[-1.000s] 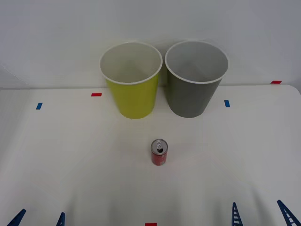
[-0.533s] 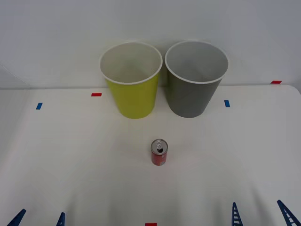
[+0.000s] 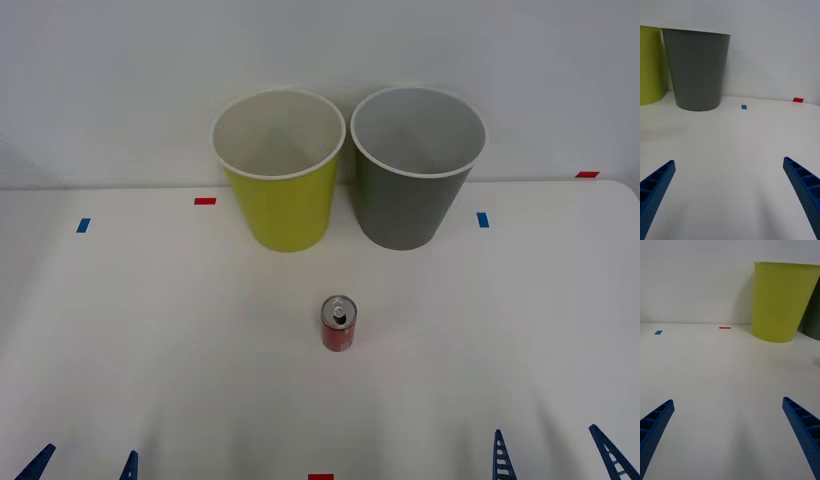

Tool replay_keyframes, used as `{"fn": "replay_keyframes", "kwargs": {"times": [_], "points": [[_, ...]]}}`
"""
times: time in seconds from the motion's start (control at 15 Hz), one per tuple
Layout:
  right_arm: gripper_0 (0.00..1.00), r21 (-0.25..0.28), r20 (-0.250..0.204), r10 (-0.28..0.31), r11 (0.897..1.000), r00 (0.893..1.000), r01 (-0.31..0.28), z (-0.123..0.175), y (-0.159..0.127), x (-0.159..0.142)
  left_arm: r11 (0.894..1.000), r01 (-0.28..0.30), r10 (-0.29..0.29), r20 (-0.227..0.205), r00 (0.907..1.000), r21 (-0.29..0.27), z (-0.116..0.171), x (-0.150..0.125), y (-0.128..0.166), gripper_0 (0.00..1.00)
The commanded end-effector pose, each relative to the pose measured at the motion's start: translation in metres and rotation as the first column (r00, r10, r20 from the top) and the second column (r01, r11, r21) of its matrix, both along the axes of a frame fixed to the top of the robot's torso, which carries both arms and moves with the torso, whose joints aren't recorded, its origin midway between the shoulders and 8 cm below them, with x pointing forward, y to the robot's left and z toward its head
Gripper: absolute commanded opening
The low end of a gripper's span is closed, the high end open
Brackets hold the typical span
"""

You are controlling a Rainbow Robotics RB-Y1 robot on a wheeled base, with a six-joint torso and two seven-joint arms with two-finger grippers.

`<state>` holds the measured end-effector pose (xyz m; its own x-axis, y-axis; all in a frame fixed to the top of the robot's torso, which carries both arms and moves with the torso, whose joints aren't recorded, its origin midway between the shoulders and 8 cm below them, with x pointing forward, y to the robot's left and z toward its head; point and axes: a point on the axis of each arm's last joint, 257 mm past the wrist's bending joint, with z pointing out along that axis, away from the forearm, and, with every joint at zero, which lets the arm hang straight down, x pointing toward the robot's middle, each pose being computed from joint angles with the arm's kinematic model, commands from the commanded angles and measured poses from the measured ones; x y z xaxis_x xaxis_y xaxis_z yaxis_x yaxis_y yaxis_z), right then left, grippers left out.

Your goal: Put cans in the gray bin and PET bottles in the light green bin.

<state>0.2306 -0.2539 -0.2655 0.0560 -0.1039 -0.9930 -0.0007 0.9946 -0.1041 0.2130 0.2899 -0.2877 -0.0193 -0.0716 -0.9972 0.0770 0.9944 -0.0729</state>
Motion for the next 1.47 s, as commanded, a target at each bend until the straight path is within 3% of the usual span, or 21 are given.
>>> {"fn": "replay_keyframes", "kwargs": {"times": [0.07,1.47], "points": [[1.0,0.0,0.0,0.0,1.0,1.0,0.0,0.0,0.0,0.0,1.0,0.0,0.0,0.0,1.0,0.0,0.0,0.0,0.0,1.0],[1.0,0.0,0.0,0.0,1.0,1.0,0.0,0.0,0.0,0.0,1.0,0.0,0.0,0.0,1.0,0.0,0.0,0.0,0.0,1.0]]}}
